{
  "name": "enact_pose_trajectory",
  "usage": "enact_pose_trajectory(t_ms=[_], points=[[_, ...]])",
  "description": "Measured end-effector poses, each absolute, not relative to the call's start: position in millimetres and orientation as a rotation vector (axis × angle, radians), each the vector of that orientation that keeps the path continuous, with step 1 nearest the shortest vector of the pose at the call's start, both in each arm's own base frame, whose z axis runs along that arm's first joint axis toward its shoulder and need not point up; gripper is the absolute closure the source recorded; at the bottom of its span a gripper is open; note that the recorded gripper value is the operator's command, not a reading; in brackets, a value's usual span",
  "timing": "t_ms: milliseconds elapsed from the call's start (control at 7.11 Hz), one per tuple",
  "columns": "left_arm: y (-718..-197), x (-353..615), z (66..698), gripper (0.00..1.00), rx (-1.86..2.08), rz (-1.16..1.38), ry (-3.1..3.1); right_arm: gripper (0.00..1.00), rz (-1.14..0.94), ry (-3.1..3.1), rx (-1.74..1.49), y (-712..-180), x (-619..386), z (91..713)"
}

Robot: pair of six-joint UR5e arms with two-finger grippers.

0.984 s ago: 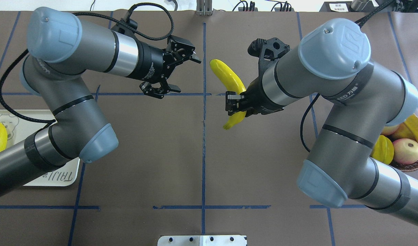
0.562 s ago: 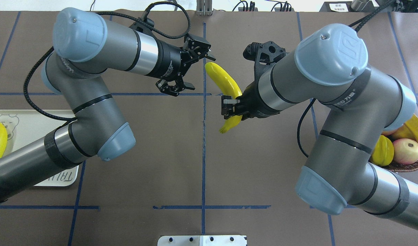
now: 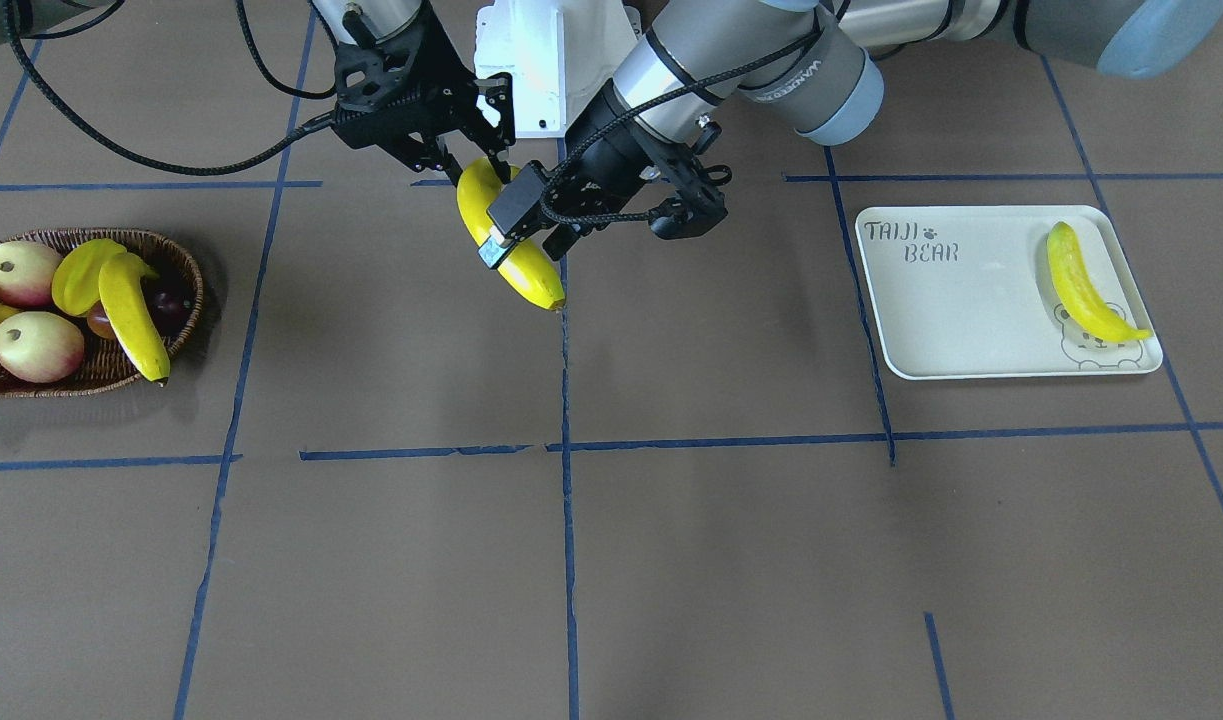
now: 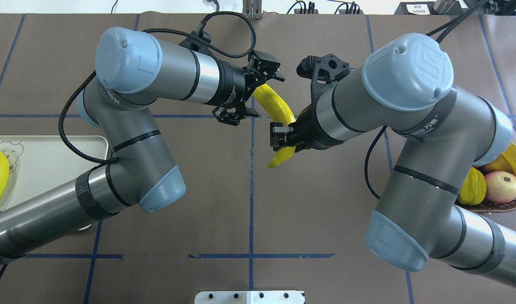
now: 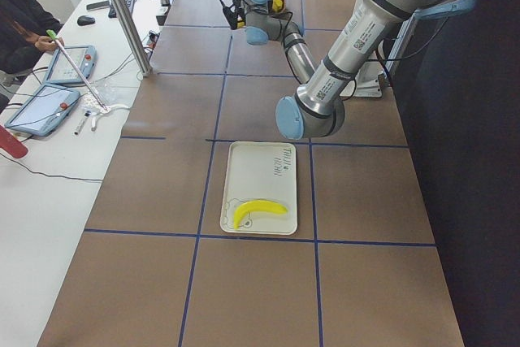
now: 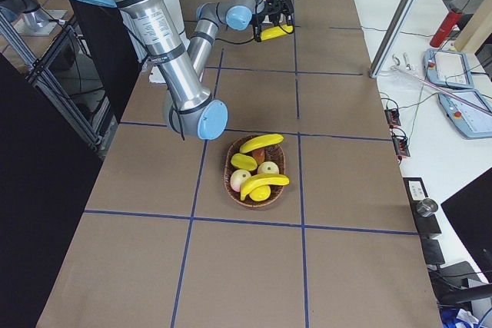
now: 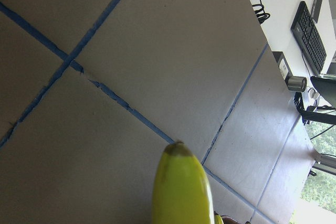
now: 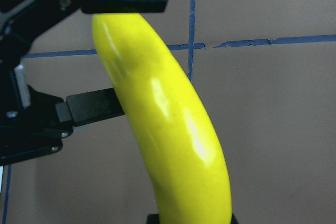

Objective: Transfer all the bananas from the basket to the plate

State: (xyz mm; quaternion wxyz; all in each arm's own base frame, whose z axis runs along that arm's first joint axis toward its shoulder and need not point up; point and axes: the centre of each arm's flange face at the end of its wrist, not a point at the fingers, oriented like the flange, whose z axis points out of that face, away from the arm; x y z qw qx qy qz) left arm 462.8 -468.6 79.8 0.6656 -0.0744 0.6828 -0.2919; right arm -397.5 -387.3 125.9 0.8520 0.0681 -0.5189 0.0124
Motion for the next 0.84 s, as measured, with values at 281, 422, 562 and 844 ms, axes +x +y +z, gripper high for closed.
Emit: enact_pose_trajectory(t_ms=[281,422,562,844], points=[[-465.2,466.6,80.2,0.95,-0.17,-0.653,1.54,0.96,0.024,-1.095,0.144,-386.4,-398.2,124.6],[-464.2,467.9,81.7,1.0,-0.169,-0.649,1.538,0.48,0.023,-1.096,0.144,-386.2,-398.3,124.4],[-464.3,468.4,84.3,1.0,-0.169,-0.646,1.533,0.0,0.02,-1.099,0.143,-385.5,-397.9,123.7],[-465.8,467.4,86.8,1.0,-0.17,-0.645,1.528,0.0,0.015,-1.108,0.143,-383.0,-395.1,122.0]])
